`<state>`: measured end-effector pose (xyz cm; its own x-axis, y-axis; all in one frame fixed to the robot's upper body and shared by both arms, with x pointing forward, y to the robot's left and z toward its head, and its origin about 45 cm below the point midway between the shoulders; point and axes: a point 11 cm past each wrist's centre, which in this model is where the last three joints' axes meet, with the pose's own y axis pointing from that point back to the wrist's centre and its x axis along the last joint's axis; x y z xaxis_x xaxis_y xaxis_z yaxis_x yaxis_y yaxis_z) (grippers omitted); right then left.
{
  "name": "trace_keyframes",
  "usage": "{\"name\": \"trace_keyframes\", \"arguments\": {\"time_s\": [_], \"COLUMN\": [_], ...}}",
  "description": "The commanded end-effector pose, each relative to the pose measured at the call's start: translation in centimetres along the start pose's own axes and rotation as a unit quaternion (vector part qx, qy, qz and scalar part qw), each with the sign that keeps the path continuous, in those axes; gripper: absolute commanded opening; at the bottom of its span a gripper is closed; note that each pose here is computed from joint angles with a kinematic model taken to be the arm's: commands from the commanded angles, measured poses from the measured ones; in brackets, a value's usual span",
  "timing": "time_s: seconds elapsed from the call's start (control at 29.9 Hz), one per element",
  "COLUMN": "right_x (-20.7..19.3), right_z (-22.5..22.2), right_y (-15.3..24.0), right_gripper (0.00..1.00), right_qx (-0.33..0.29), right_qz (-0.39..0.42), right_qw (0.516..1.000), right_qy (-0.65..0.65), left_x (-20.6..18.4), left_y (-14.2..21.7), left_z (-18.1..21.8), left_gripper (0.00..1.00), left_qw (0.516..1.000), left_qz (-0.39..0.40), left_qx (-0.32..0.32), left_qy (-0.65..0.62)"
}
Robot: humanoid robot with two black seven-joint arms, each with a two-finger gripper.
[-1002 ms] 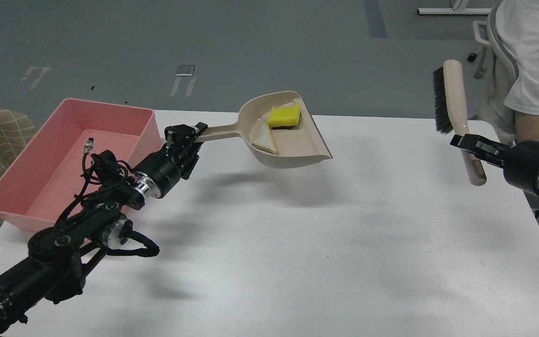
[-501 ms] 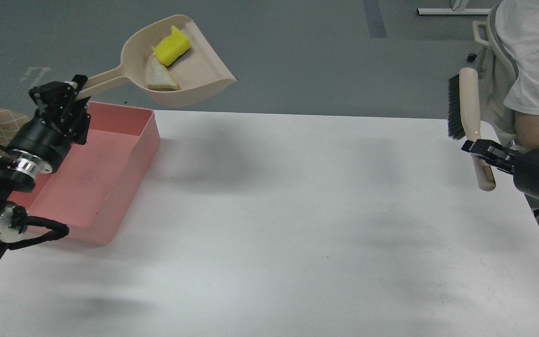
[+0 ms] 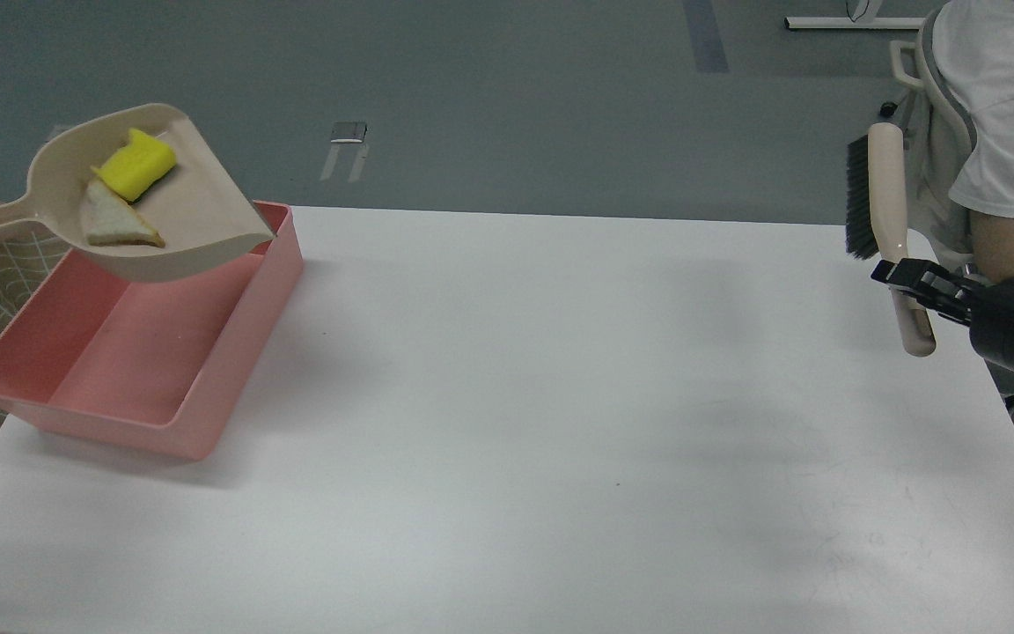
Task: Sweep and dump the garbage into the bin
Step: 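Tilt the dustpan to dump the sponge and stick into the bin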
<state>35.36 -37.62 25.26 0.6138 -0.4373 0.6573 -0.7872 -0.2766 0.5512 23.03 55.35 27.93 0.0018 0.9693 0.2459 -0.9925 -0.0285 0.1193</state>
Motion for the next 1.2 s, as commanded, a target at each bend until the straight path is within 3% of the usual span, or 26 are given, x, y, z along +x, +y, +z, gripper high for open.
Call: {"name": "trace_keyframes", "arguments": {"time_s": [0.0,0.33,0.47,0.6,0.83,1.17], "right_x": [0.0,-1.3,-0.7,-0.6,-0.4,-0.5], "right_z": [-0.2,-0.7,-0.9,-1.1,-1.4,-1.7], "right_y": [-0.1,-0.8,-0.6,-0.5,-0.4,-0.5], "right_gripper": [0.04,0.04,0.04,0.04,0.04,0.04], "right_qx": [0.007,0.04,0.049,0.061,0.071,0.079], "right_qz": [0.001,-0.008,0.001,0.002,0.003,0.005], "right_qw": [1.0,0.999,0.998,0.997,0.995,0.995], "right_qy": [-0.003,-0.029,-0.04,-0.049,-0.062,-0.068], "left_x": [1.7,3.5,6.6,9.0,9.0,6.4], "left_y": [0.5,-0.8,-1.4,-0.8,-1.3,-3.9], "left_z": [0.6,4.6,7.9,8.7,10.0,16.2], "left_gripper": [0.0,0.0,0.0,0.0,0.0,0.0], "left_qw": [0.999,0.985,0.972,0.968,0.947,0.912], "left_qz": [-0.016,-0.069,-0.06,-0.045,-0.066,-0.121], "left_qx": [0.025,0.065,0.088,0.107,0.125,0.113], "left_qy": [-0.032,-0.144,-0.208,-0.22,-0.287,-0.376]}}
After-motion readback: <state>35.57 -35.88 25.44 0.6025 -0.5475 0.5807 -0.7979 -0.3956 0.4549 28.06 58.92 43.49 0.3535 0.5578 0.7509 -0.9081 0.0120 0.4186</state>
